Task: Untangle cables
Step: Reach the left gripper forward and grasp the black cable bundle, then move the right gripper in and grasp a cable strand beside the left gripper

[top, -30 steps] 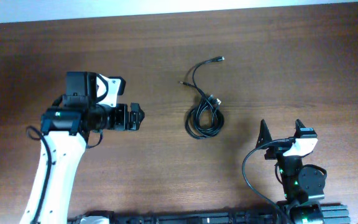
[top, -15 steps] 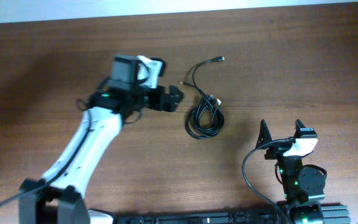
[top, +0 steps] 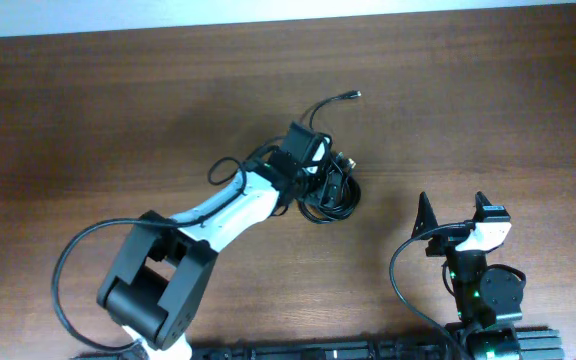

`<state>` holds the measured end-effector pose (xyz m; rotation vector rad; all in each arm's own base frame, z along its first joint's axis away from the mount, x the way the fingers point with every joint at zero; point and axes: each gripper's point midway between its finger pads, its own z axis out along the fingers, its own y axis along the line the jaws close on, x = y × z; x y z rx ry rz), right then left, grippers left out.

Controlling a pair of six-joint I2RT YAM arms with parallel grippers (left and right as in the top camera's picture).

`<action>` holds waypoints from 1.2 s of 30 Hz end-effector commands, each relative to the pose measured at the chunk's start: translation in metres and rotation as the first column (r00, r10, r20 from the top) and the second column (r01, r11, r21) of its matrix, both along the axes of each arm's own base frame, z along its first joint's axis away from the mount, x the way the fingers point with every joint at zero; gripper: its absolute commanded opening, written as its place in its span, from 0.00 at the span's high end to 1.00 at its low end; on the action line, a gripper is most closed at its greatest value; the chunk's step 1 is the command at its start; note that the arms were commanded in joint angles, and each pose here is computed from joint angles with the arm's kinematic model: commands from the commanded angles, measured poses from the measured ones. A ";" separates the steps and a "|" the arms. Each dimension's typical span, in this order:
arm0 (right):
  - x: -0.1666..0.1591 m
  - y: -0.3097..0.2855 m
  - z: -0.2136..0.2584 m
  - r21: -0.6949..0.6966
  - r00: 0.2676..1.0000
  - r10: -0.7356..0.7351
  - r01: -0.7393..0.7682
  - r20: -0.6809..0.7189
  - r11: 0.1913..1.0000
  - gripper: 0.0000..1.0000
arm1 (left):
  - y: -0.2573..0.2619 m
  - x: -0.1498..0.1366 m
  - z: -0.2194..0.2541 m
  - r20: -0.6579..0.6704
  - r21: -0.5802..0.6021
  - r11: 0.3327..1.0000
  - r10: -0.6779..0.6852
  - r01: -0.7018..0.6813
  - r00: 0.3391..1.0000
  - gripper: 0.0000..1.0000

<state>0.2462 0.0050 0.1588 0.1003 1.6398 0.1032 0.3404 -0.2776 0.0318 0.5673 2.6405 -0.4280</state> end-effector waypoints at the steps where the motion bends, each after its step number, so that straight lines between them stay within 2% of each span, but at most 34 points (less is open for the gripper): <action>1: 0.000 -0.002 -0.002 0.003 1.000 -0.012 0.012 -0.003 1.000 0.01 | 0.005 0.008 -0.009 0.037 0.065 0.997 0.039 -0.042 0.999 0.11; 5: 0.000 -0.002 -0.002 0.003 1.000 -0.012 0.012 -0.003 1.000 0.02 | 0.005 0.011 -0.023 0.044 0.093 0.994 0.044 -0.048 0.998 0.12; 6: 0.000 -0.002 -0.002 0.003 1.000 -0.012 0.012 -0.003 1.000 0.01 | 0.005 0.011 -0.029 0.038 0.098 0.994 0.044 -0.047 0.998 0.16; 7: 0.000 -0.002 -0.002 0.003 1.000 -0.012 0.012 -0.003 1.000 0.01 | 0.005 0.010 -0.030 0.035 0.101 0.994 0.044 -0.047 0.998 0.25; 9: 0.000 -0.002 -0.002 0.003 1.000 -0.012 0.012 -0.003 1.000 0.02 | 0.005 0.010 -0.030 0.036 0.100 0.994 0.043 -0.047 0.998 0.48; 10: 0.000 -0.002 -0.002 0.003 1.000 -0.012 0.012 -0.003 1.000 0.01 | 0.004 0.011 -0.030 0.037 0.098 0.994 0.043 -0.047 0.998 0.62; 11: 0.000 -0.002 -0.002 0.003 1.000 -0.012 0.012 -0.003 1.000 0.02 | 0.003 0.011 -0.029 0.041 0.095 0.994 0.043 -0.046 0.998 0.85; 12: 0.000 -0.002 -0.002 0.003 1.000 -0.012 0.012 -0.003 1.000 0.02 | 0.003 0.012 -0.029 0.043 0.093 0.995 0.042 -0.046 0.998 0.96; 13: 0.000 -0.002 -0.002 0.003 1.000 -0.012 0.012 -0.003 1.000 0.01 | 0.003 0.012 -0.029 0.043 0.093 0.995 0.042 -0.046 0.998 1.00; 18: 0.000 0.000 -0.002 0.004 1.000 -0.002 0.002 -0.003 1.000 0.01 | -0.005 0.007 -0.013 0.029 0.044 0.999 0.020 -0.021 0.999 1.00; 23: -0.002 0.020 -0.002 0.016 0.994 0.112 -0.112 -0.007 0.994 0.02 | 0.000 0.001 0.007 0.030 0.043 0.999 0.020 -0.021 0.999 1.00; 25: -0.004 0.020 -0.004 0.019 0.992 0.116 -0.115 -0.043 0.993 0.02 | -0.001 -0.003 0.010 0.017 0.029 1.000 0.010 -0.010 1.000 1.00; 28: -0.013 0.020 -0.008 0.025 0.981 0.115 -0.113 -0.155 0.993 0.02 | -0.009 -0.009 0.012 -0.014 -0.014 1.000 -0.018 0.018 1.000 1.00; 31: -0.023 0.022 -0.011 0.096 0.947 0.122 -0.097 -0.298 0.991 0.02 | -0.014 -0.012 0.015 -0.025 -0.042 0.999 -0.035 0.034 0.999 1.00; 36: -0.030 0.045 -0.018 0.199 0.817 0.251 -0.170 -0.519 0.965 0.02 | -0.029 -0.027 0.022 -0.085 -0.142 0.986 -0.102 0.089 0.991 1.00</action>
